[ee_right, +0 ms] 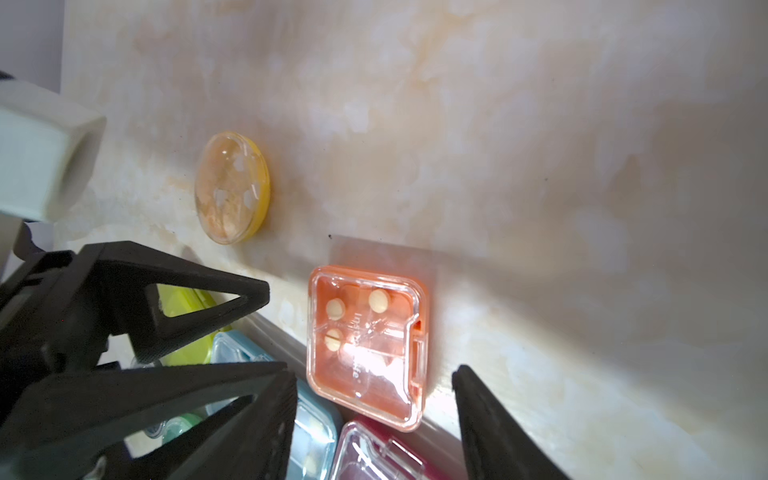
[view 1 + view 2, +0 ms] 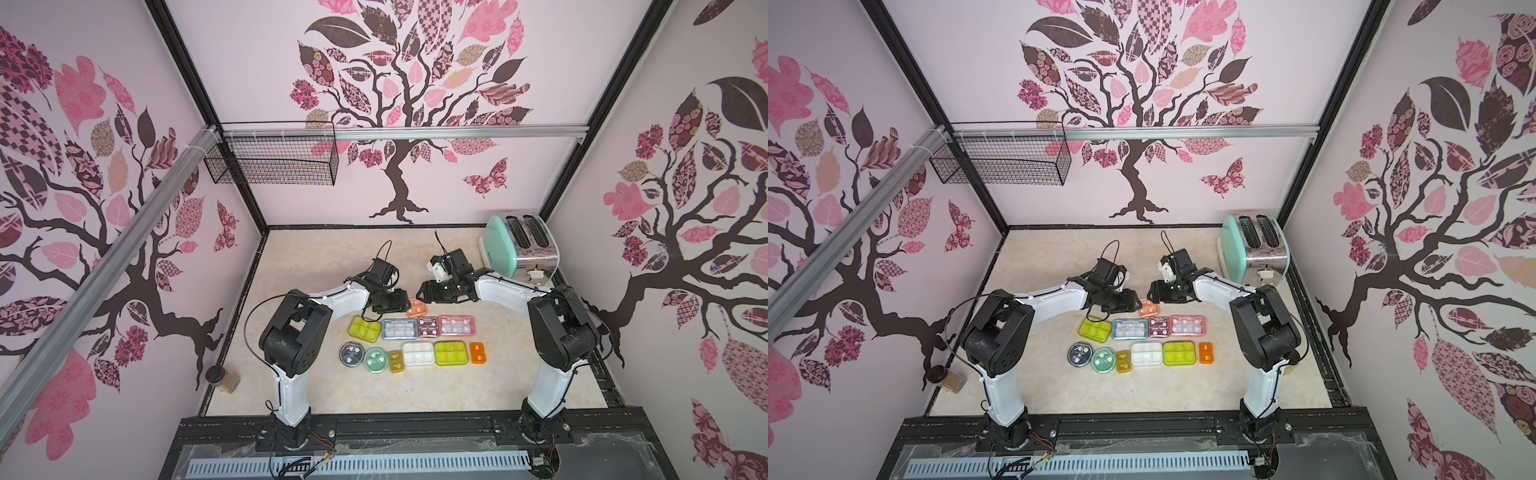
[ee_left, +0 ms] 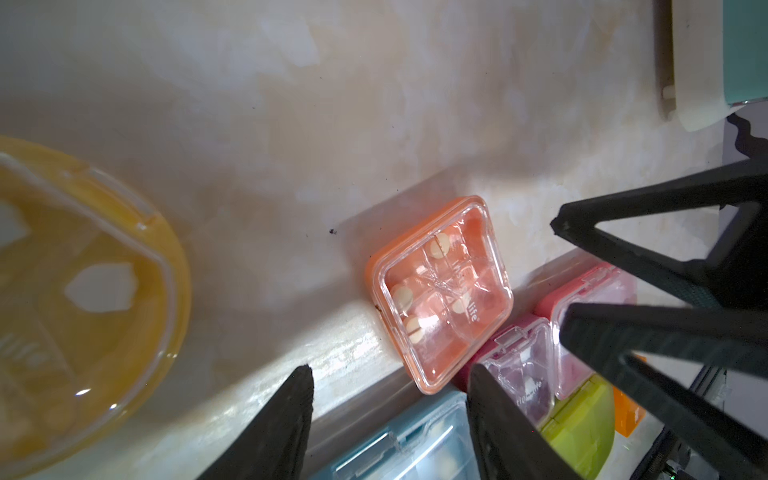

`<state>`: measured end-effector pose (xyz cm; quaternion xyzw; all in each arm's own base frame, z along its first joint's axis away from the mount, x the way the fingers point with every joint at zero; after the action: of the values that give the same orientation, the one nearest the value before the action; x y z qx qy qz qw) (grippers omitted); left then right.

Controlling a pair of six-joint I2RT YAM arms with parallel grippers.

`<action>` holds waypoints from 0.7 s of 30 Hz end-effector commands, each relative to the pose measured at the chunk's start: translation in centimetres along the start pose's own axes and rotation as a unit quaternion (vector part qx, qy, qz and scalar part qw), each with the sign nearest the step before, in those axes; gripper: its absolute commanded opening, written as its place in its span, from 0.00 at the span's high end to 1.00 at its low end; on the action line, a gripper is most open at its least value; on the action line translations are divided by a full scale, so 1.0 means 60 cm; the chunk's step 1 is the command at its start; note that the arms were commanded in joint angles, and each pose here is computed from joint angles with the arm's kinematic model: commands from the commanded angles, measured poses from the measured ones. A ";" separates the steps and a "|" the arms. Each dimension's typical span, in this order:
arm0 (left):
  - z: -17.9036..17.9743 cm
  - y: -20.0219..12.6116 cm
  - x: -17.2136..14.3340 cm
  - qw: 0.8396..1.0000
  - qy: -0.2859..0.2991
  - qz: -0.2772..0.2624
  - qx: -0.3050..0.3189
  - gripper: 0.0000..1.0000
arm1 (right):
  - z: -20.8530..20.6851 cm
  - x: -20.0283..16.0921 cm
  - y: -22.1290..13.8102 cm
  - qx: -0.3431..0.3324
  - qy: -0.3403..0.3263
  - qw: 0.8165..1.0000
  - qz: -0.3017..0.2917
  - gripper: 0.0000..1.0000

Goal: Close pillboxes
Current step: Close the lid on the pillbox.

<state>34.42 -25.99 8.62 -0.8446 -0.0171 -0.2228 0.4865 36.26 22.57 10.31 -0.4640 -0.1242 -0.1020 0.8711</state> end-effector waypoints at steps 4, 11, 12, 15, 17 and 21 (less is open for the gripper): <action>-0.005 0.017 0.005 1.000 0.013 0.004 0.001 0.47 | -0.005 -0.014 0.018 0.007 0.008 1.000 0.020 0.42; -0.001 0.033 -0.001 1.000 0.012 0.016 0.008 0.59 | -0.013 -0.021 0.030 0.004 0.011 1.000 0.028 0.46; 0.000 0.035 -0.002 1.000 0.012 0.017 0.009 0.60 | -0.014 -0.023 0.032 0.005 0.011 1.000 0.028 0.46; 0.003 0.039 -0.004 1.000 0.008 0.019 0.012 0.63 | -0.016 -0.025 0.036 0.005 0.013 0.999 0.031 0.49; 0.004 0.041 -0.004 1.000 0.008 0.019 0.013 0.65 | -0.017 -0.028 0.039 0.005 0.013 0.999 0.035 0.51; 0.001 0.029 0.001 1.000 0.013 0.014 0.017 0.65 | -0.011 -0.018 0.028 0.004 0.006 1.000 0.024 0.49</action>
<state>34.77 -27.09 7.51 -0.8429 -0.0053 -0.2235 0.4894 35.87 22.95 8.07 -0.4621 -0.1049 -0.0869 0.8763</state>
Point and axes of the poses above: each gripper's point midway between its finger pads, its own y axis out along the fingers, its own z axis along the line the jaws close on, x = y × z, the point moved 5 cm from there along -y, back along the fingers, and after that the axes turned 9 degrees about y, right-handed, at the moved point
